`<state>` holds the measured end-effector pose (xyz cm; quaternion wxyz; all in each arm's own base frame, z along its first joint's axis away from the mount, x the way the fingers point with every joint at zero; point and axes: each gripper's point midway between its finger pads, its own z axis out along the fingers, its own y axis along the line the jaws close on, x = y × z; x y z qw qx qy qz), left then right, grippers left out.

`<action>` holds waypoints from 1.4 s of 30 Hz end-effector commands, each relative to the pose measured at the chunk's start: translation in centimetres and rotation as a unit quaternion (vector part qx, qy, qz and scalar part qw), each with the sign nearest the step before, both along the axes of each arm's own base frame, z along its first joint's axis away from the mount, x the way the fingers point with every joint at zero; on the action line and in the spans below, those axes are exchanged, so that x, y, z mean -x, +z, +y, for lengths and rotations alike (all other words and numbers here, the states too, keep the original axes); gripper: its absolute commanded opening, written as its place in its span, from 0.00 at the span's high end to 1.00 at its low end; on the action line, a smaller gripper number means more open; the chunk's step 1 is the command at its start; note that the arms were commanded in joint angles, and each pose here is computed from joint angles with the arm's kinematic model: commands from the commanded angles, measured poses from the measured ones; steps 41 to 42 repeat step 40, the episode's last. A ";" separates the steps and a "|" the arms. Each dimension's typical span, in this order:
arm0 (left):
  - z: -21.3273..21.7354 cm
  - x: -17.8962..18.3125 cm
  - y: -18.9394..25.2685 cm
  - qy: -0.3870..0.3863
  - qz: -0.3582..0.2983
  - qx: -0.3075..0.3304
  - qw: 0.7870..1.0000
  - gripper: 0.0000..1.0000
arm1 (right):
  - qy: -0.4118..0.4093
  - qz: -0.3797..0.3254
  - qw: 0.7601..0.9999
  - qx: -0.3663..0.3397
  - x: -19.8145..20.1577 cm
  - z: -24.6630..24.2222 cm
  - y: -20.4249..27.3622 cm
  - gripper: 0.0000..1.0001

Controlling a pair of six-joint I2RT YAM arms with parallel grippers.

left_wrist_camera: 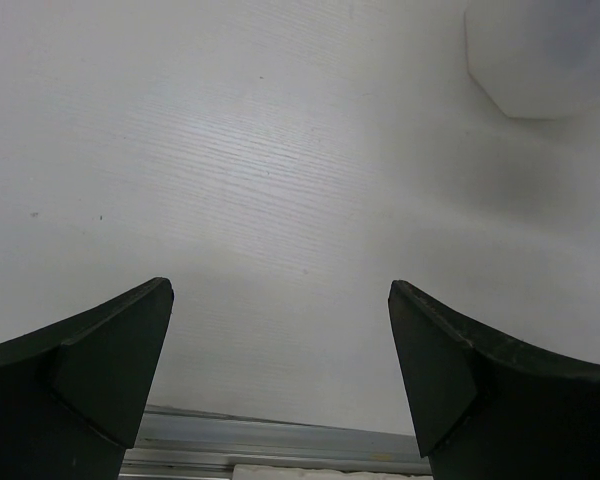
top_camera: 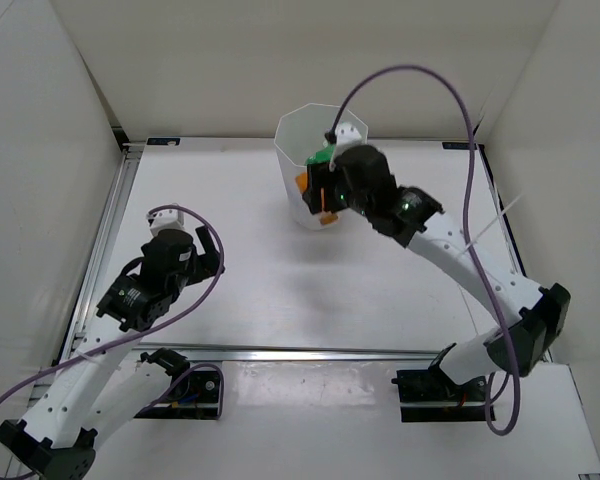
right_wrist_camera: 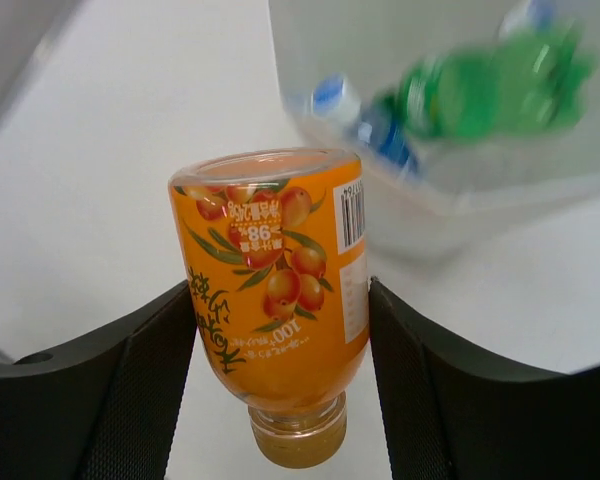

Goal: Put the plastic bottles in the bin

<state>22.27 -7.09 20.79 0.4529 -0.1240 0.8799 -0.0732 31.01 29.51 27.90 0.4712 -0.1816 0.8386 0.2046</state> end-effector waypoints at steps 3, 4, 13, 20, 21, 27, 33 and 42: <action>-0.2 -0.7 0.2 0.001 -0.010 -0.004 1.000 0.00 | -0.049 -0.075 0.996 0.006 -7.8 -0.5 8.3 0.53; -0.1 -0.7 0.2 0.001 -0.010 -0.004 1.000 0.00 | -0.049 -0.120 0.991 -0.025 -9.0 -0.4 13.0 0.51; -0.2 -0.6 0.9 -0.008 -0.021 -0.003 1.000 0.00 | -0.073 -0.117 0.988 -0.067 -16.6 -0.5 13.4 0.00; 1.3 -0.5 1.3 0.021 -0.040 -0.017 0.999 0.00 | -0.103 -0.080 0.989 -0.064 -12.8 -3.8 12.7 0.00; 1.5 -0.5 0.9 0.028 -0.037 -0.019 0.999 0.00 | -0.112 -0.076 0.989 -0.067 -12.2 -4.3 12.9 0.00; 2.8 -0.3 0.8 0.068 -0.051 -0.020 0.996 0.00 | -0.159 0.027 0.985 -0.068 -8.3 -9.6 11.0 0.00; 7.4 0.5 2.4 0.187 -0.088 -0.058 0.977 0.00 | -0.124 0.131 0.979 -0.097 -3.3 -11.7 7.8 0.00; 12.9 1.7 4.5 0.301 -0.117 -0.186 0.928 0.00 | -0.169 0.127 0.974 -0.084 -1.0 -15.1 7.2 0.00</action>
